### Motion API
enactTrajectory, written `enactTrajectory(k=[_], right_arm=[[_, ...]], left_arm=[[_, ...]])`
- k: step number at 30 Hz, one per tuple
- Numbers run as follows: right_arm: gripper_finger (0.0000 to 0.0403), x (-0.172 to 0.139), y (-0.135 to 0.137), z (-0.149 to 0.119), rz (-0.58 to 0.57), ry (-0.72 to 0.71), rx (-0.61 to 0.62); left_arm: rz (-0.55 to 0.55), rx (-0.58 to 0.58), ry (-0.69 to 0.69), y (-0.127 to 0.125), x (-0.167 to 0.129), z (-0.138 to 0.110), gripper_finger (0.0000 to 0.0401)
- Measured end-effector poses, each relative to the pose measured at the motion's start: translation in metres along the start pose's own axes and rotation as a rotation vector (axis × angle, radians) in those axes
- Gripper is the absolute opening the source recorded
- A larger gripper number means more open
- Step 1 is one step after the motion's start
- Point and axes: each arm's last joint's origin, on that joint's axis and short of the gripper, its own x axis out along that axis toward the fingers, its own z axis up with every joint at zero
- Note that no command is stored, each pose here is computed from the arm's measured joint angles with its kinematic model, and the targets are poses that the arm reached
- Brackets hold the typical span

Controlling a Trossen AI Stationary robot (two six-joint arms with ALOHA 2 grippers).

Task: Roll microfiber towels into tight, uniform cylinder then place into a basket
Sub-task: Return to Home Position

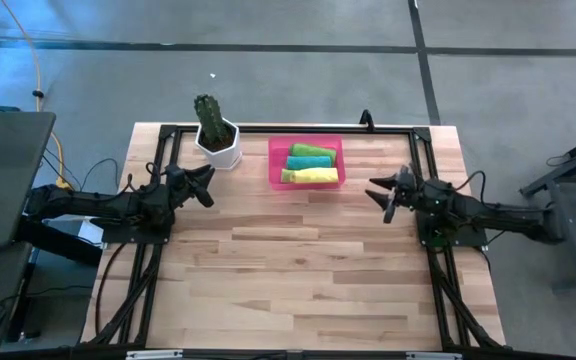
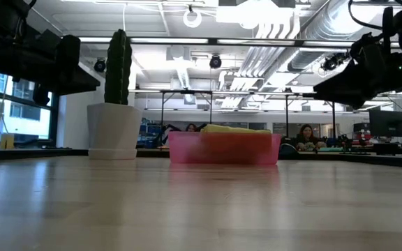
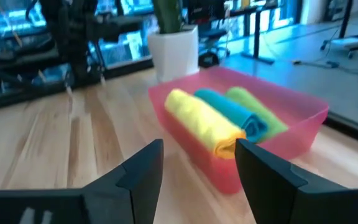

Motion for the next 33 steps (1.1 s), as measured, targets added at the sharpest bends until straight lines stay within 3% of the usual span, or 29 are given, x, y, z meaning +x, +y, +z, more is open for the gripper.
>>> enactTrajectory(k=[15,33], right_arm=[[0.0193,-0.008,-0.010,0.011,-0.082,-0.140,0.032],[0.0193,-0.008,-0.010,0.011,-0.082,-0.137,0.032]], left_arm=[[0.000,0.000,0.000,0.000,0.000,0.000,0.0086],[0.000,-0.001,-0.001,0.000,0.000,0.000,0.0086]])
